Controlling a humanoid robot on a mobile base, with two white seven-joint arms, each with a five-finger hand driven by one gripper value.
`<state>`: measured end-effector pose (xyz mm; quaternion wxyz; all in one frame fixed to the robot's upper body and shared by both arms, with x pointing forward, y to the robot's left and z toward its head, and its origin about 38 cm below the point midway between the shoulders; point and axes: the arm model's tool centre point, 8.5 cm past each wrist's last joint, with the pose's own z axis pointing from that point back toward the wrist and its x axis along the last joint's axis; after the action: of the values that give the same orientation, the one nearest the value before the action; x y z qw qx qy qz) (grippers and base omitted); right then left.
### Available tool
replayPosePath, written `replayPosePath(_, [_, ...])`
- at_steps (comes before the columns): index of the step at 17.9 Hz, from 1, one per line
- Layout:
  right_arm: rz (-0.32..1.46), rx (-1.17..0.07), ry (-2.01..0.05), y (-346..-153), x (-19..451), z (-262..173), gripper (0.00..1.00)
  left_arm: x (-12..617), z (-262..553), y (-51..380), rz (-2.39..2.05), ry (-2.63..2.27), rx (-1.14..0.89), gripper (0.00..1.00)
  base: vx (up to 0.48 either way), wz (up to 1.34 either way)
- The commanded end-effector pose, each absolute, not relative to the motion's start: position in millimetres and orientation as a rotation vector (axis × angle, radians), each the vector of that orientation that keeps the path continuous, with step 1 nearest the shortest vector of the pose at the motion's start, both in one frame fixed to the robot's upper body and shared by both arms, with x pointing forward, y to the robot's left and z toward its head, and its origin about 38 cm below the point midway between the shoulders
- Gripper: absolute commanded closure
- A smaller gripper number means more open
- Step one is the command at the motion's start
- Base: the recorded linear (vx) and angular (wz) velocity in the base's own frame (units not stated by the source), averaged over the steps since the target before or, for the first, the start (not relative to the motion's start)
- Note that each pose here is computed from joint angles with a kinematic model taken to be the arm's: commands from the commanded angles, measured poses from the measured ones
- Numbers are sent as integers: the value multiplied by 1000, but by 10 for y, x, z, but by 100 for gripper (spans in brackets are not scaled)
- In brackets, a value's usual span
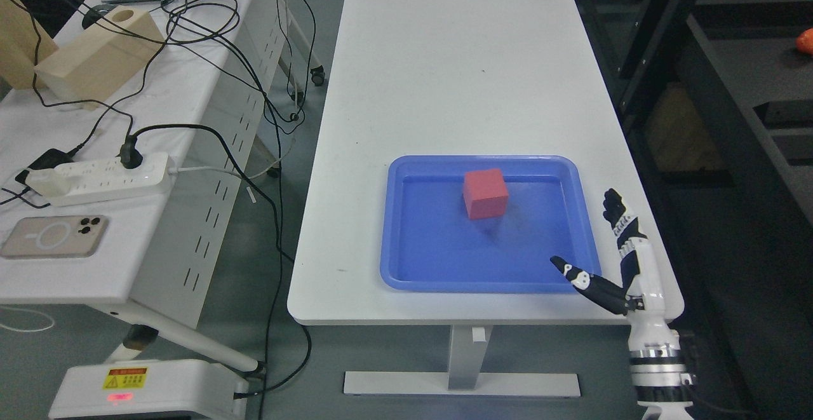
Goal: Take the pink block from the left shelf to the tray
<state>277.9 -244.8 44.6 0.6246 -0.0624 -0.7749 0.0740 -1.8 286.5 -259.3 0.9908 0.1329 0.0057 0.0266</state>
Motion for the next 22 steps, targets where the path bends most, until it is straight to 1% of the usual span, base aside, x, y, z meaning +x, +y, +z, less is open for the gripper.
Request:
replayPosePath(1, [75, -176, -1671, -2673, 2790, 354, 0, 230, -2580, 2972, 56, -35, 281, 0, -168, -77])
replayPosePath(4, [-31, -146, -1648, -2816, 2785, 338, 0, 230, -2580, 2972, 56, -35, 281, 0, -184, -73])
replayPosePath(5, [-43, -120, -1646, -2824, 2781, 334, 0, 230, -2580, 2972, 56, -35, 281, 0, -179, -45])
replayPosePath(8, [-10, -73, -1634, -2793, 2767, 309, 0, 231, -2580, 2972, 56, -35, 281, 0, -154, 93])
replayPosePath(12, [-12, -72, -1619, -2800, 2712, 268, 0, 230, -2580, 2972, 56, -35, 281, 0, -166, 195])
replayPosePath(15, [-34, -76, -1623, -2857, 2711, 282, 0, 230, -2580, 2972, 56, -35, 281, 0, -174, 151])
replayPosePath(22, [-30, -50, -1621, -2838, 2711, 275, 0, 240, -2579, 2972, 56, -37, 281, 0, -159, 2])
